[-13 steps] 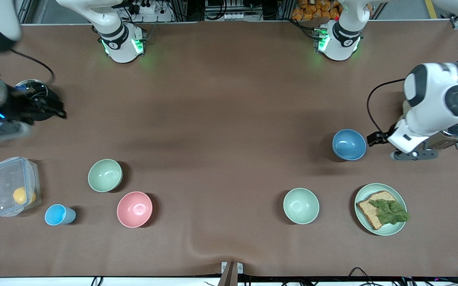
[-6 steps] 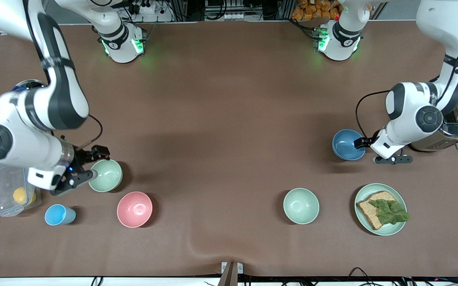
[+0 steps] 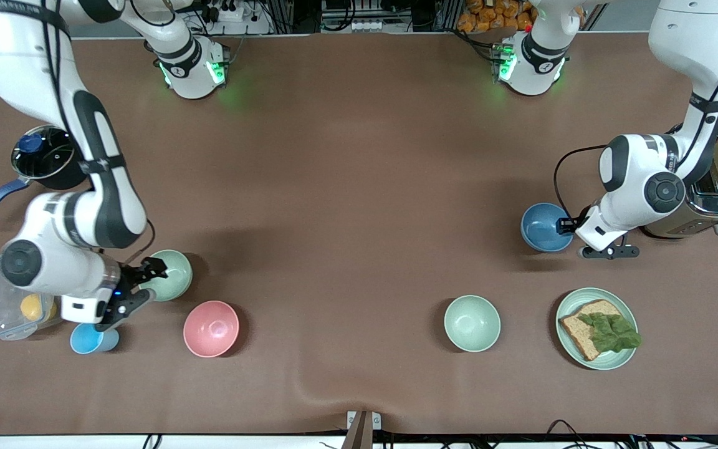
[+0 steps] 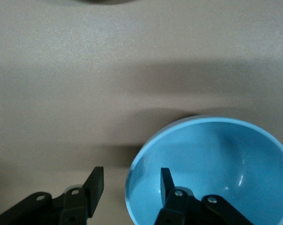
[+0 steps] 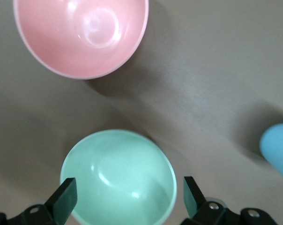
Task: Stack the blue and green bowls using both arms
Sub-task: 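Grasp the blue bowl with the left gripper while the right gripper grasps the green, then carry the blue bowl with the left gripper while the right gripper carries the green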
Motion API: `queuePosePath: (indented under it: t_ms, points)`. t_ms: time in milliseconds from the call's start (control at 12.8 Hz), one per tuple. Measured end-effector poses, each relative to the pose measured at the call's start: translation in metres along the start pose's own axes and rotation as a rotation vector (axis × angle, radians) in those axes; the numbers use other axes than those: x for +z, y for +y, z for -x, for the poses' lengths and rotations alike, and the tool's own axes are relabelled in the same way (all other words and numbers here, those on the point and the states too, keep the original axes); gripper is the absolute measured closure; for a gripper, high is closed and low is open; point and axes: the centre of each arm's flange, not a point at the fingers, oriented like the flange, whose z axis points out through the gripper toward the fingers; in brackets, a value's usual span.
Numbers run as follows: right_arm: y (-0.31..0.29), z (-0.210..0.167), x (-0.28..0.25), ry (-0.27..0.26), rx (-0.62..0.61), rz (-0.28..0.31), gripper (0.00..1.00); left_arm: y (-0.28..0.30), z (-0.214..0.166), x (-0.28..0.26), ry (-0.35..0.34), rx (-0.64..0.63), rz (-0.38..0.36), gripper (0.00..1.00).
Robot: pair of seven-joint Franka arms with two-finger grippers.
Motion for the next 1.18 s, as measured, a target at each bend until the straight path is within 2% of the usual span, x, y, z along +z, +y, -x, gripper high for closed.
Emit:
queuePosePath:
  t_ms: [157, 235, 314, 392, 706, 784, 941, 1176]
  points:
    - [-0.012, -0.002, 0.017, -0.010, -0.012, -0.007, 0.00, 0.000, 0.000, 0.001, -0.002, 0.000, 0.000, 0.66]
    - [-0.018, -0.003, 0.020, -0.014, -0.007, -0.010, 0.00, 0.001, 0.000, 0.001, -0.001, 0.002, 0.000, 0.83]
    - [-0.022, -0.006, 0.022, -0.012, 0.002, -0.009, 0.00, 0.002, 0.000, 0.000, 0.001, 0.003, 0.001, 0.93]
    - [-0.029, -0.009, 0.025, -0.009, 0.015, -0.007, 0.00, 0.004, -0.002, -0.004, 0.009, 0.007, 0.001, 0.95]
    - [-0.054, -0.009, 0.052, -0.011, 0.076, -0.003, 0.00, 0.021, -0.014, -0.022, 0.051, 0.024, 0.012, 0.95]
    - [-0.056, -0.008, 0.056, -0.016, 0.083, -0.005, 0.09, 0.038, -0.018, -0.031, 0.070, 0.034, 0.025, 0.95]
    - [-0.056, -0.007, 0.057, -0.017, 0.087, -0.005, 0.34, 0.068, -0.026, -0.053, 0.099, 0.058, 0.039, 0.95]
    - [-0.056, -0.007, 0.056, -0.016, 0.087, -0.004, 0.69, 0.098, -0.035, -0.101, 0.104, 0.099, 0.044, 0.95]
